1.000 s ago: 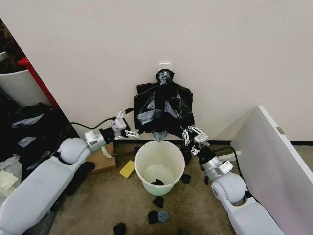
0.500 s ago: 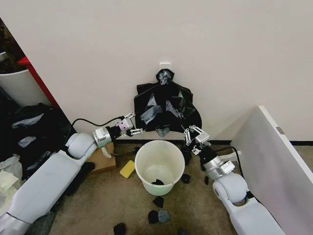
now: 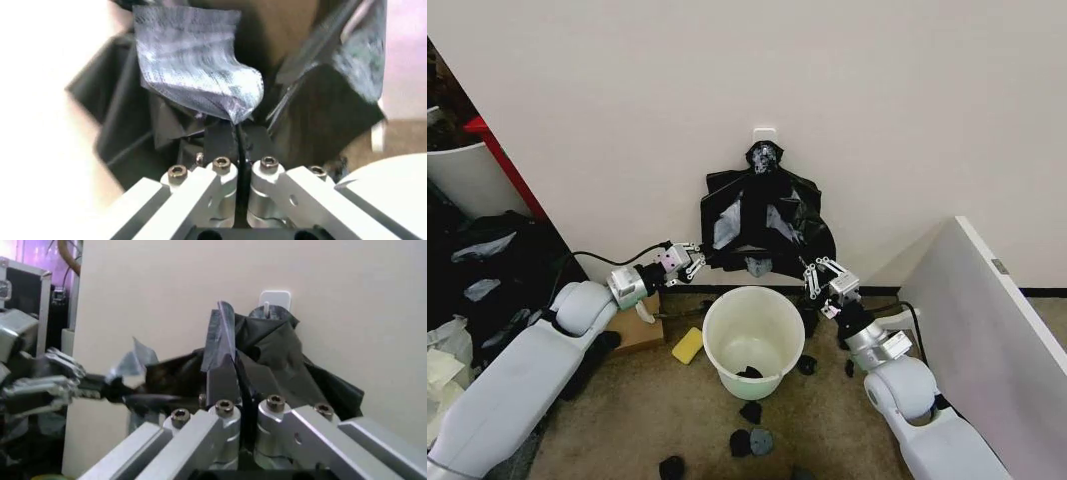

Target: Place the garbage bag over the trash bin.

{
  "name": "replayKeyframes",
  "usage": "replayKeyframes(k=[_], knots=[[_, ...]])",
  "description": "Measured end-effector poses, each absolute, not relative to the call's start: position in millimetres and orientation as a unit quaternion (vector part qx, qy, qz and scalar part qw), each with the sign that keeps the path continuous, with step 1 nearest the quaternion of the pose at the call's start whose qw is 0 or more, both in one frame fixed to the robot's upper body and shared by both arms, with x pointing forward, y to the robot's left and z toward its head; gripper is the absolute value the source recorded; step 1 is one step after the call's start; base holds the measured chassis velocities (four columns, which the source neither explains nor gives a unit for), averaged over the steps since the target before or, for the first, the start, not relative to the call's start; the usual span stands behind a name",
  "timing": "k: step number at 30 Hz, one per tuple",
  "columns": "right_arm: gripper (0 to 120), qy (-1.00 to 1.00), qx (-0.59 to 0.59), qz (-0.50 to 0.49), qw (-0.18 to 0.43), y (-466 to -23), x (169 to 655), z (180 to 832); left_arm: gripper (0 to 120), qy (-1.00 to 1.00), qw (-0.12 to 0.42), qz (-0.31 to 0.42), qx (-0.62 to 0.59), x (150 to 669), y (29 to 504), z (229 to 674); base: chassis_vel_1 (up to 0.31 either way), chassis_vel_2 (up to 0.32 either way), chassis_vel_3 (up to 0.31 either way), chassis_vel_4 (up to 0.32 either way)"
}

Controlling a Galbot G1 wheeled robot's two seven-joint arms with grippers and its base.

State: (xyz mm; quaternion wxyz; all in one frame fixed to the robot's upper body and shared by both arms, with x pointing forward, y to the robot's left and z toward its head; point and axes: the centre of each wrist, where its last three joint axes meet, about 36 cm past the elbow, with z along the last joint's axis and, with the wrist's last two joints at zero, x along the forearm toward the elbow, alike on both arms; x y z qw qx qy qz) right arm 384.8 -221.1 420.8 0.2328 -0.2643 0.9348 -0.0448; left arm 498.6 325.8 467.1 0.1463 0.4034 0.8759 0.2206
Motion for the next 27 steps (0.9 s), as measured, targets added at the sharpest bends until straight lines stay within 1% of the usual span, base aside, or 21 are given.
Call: replayKeyframes(k=[2,6,7,10,14,15,19,21,24,27], knots=[[0,0.942,-0.250,-0.033,0.222,-219.4,376.7,418.6,0,0.889,0.155,0.193,0.386,484.8,327.8,465.8,0.000,0.000,0.000,0.000],[0,0.959,-0.227,-0.005,0.169,-215.4,342.5,408.3,0,0.923,0.163,0.116,0.330,440.4,312.1,450.6,0.000,0.000,0.000,0.000],[0,0.959,-0.227,-0.005,0.169,-215.4,342.5,408.3,0,0.923,0.163,0.116,0.330,440.4,312.1,450.6,0.000,0.000,0.000,0.000],[0,0.964,-0.223,0.014,0.142,-212.0,316.8,406.7,0,0.944,0.156,0.075,0.280,404.6,295.6,438.3,0.000,0.000,0.000,0.000],[0,0.967,-0.222,0.037,0.120,-201.4,289.5,411.5,0,0.965,0.129,0.067,0.218,368.9,282.7,428.2,0.000,0.000,0.000,0.000],[0,0.967,-0.222,0.037,0.120,-201.4,289.5,411.5,0,0.965,0.129,0.067,0.218,368.9,282.7,428.2,0.000,0.000,0.000,0.000],[0,0.967,-0.228,0.060,0.100,-191.2,261.2,420.9,0,0.972,0.113,0.087,0.189,343.1,274.9,426.6,0.000,0.000,0.000,0.000],[0,0.965,-0.233,0.072,0.092,-189.4,244.9,430.4,0,0.970,0.112,0.101,0.189,331.6,272.9,429.3,0.000,0.000,0.000,0.000],[0,0.964,-0.237,0.075,0.090,-189.9,237.2,435.9,0,0.969,0.114,0.106,0.192,326.5,272.2,432.0,0.000,0.000,0.000,0.000],[0,0.963,-0.236,0.082,0.102,-192.2,233.2,447.8,0,0.966,0.126,0.101,0.200,324.1,270.7,440.4,0.000,0.000,0.000,0.000]])
